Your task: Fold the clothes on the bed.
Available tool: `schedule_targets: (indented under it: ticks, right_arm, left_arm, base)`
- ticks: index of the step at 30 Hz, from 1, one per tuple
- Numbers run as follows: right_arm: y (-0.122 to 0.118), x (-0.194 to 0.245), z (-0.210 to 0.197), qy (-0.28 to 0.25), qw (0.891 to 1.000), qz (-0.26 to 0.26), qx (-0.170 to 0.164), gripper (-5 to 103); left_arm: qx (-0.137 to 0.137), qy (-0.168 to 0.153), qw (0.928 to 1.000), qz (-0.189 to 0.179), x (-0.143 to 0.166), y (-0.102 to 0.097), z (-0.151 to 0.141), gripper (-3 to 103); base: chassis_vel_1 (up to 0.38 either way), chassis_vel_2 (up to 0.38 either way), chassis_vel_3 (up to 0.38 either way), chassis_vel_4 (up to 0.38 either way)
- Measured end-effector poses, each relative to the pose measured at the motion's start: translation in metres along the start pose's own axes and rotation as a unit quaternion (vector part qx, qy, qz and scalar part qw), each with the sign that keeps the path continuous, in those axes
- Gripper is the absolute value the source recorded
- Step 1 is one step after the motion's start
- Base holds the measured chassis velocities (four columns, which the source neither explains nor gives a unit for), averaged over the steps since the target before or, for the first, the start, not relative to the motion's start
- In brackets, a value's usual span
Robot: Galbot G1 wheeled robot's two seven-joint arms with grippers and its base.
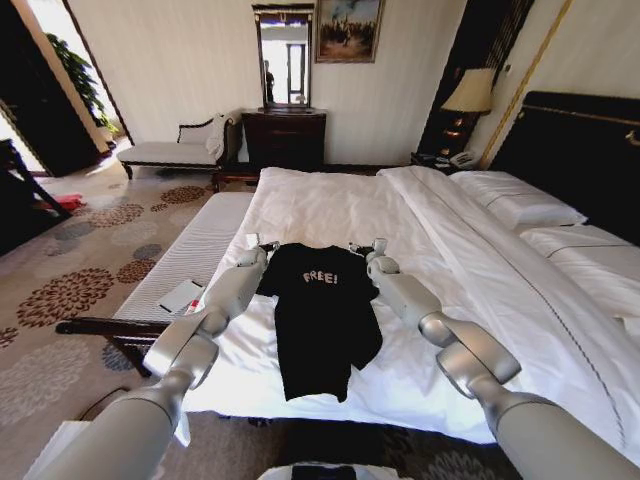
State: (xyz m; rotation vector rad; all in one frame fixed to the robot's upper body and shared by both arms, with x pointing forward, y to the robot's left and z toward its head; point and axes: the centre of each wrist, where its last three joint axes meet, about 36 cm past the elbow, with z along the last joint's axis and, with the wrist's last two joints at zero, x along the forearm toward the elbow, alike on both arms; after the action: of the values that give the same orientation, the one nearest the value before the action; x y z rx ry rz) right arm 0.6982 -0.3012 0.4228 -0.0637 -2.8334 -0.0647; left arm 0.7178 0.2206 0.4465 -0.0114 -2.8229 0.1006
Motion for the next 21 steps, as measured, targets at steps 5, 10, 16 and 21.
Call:
schedule_targets:
  ticks: [5, 10, 16, 21]
  right_arm:
    - [-0.056, 0.039, 0.0, 0.008, 0.999, 0.02, -0.043, 100]
    - [-0.089, 0.075, 0.011, 0.046, 0.993, 0.036, -0.1, 100]
    - [-0.11, 0.103, 0.004, 0.081, 0.983, 0.032, -0.162, 100]
    - [-0.119, 0.124, -0.006, 0.107, 0.97, 0.013, -0.219, 100]
  left_arm:
    - [-0.034, -0.027, 0.999, 0.013, 0.042, 0.032, 0.01, 100]
    - [-0.054, -0.037, 0.9974, 0.03, 0.083, 0.05, 0.032, 100]
    - [-0.056, -0.041, 0.9969, 0.037, 0.121, 0.067, 0.046, 100]
    - [-0.054, -0.048, 0.9967, 0.038, 0.148, 0.083, 0.051, 100]
  base:
    - [0.0, 0.0, 0.0, 0.0]
    - [0.0, 0.0, 0.0, 0.0]
    - [0.0, 0.0, 0.0, 0.0]
    - [0.0, 0.0, 0.0, 0.0]
